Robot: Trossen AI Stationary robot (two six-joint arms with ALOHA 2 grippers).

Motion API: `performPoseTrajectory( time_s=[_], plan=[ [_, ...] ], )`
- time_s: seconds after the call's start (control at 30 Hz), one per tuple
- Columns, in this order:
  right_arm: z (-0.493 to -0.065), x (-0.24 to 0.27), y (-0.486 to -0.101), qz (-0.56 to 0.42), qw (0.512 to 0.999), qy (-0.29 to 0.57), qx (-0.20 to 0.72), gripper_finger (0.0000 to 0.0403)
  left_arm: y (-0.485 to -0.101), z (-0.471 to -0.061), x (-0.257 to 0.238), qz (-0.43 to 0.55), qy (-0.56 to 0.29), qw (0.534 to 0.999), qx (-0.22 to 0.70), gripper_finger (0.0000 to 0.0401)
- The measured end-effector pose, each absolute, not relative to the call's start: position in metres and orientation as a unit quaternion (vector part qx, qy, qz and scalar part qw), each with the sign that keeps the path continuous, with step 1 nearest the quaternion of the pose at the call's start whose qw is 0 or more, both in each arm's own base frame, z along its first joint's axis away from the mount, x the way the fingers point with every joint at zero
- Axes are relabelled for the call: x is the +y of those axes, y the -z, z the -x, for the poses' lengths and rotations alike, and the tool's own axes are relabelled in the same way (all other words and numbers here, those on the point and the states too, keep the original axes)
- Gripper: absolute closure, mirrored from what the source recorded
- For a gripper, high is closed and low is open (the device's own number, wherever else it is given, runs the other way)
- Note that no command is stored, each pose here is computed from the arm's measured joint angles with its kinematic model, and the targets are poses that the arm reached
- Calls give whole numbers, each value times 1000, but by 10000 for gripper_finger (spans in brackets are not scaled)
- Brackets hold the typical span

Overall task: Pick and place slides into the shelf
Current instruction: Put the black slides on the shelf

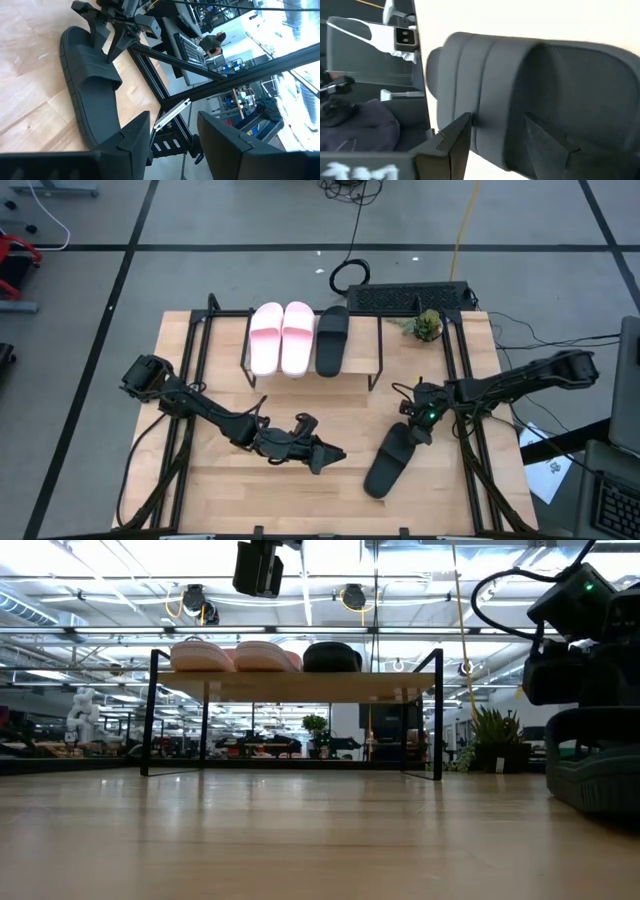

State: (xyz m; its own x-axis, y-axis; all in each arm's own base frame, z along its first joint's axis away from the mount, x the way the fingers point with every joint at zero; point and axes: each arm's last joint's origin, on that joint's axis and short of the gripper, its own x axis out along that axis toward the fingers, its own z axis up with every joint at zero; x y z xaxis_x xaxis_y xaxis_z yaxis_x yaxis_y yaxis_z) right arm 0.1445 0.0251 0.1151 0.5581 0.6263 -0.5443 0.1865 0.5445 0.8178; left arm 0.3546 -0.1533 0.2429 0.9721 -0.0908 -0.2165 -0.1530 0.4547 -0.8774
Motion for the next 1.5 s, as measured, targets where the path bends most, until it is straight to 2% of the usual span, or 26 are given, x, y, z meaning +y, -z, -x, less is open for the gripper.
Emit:
performPoseTrajectory(
  time_s=[0.37,0.47,0.63,0.8,1.07,1.17,1.3,1.5],
  plan=[
    [-155,28,-112,-478,735,-187,443,245,-243,-355,-153,519,-18,847,117,238],
    [-156,28,-111,-483,727,-194,448,281,-243,-355,-153,517,-18,848,117,238],
    [-155,30,-113,-486,713,-225,453,384,-243,-355,-153,516,-18,848,118,238],
    [-154,32,-129,-533,668,-269,444,396,-242,-354,-153,514,-19,849,120,238],
    [-165,32,-217,-549,662,-377,343,400,-240,-354,-154,513,-6,846,145,238],
    [-168,27,-257,-541,670,-385,333,400,-236,-352,-154,509,-17,845,163,238],
    [-171,16,-308,-497,720,-355,328,401,-235,-351,-154,523,-25,834,173,238],
    [-175,-12,-378,-365,838,-267,305,402,-261,-347,-149,516,-1,850,107,238]
  ],
)
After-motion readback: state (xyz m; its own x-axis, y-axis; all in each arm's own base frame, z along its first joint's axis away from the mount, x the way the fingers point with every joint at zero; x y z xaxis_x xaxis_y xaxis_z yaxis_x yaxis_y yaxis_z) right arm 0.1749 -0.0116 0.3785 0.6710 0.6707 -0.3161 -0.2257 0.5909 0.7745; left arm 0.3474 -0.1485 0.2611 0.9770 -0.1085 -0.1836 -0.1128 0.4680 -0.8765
